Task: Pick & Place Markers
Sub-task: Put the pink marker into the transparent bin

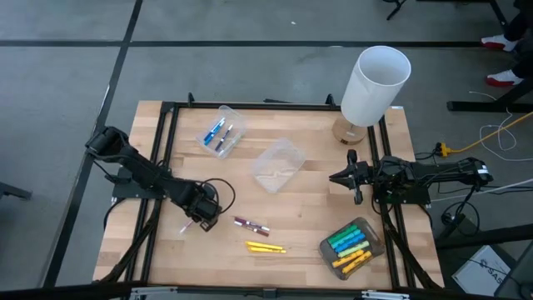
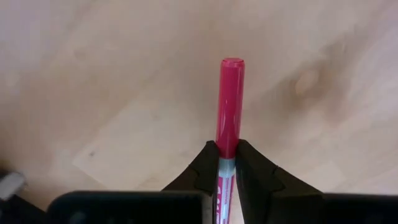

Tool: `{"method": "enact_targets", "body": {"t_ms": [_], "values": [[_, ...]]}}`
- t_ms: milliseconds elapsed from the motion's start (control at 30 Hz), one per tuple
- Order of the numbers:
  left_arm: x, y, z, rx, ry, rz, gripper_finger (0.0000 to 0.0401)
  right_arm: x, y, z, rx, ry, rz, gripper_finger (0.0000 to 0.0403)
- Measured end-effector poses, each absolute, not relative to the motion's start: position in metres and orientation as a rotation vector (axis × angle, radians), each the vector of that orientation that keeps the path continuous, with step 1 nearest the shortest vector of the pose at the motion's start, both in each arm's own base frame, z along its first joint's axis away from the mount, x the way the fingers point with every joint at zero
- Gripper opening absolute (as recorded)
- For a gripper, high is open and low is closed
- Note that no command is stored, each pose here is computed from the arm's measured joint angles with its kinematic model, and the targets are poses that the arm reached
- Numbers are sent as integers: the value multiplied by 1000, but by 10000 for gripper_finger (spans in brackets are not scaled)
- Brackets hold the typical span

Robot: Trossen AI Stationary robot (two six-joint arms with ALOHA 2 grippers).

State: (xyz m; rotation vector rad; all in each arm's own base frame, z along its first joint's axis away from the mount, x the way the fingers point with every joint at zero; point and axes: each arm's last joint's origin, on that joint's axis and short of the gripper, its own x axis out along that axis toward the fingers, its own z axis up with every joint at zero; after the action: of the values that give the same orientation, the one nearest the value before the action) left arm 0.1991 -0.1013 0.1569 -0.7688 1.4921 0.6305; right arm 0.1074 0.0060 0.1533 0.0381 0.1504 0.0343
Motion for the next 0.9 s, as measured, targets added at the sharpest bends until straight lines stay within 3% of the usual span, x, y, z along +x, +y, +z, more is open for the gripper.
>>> {"method": "enact_targets", "body": {"t_ms": [900], "values": [[252, -1, 204, -616, 1293, 629, 28, 107, 6, 153, 38, 150, 34, 40]]}}
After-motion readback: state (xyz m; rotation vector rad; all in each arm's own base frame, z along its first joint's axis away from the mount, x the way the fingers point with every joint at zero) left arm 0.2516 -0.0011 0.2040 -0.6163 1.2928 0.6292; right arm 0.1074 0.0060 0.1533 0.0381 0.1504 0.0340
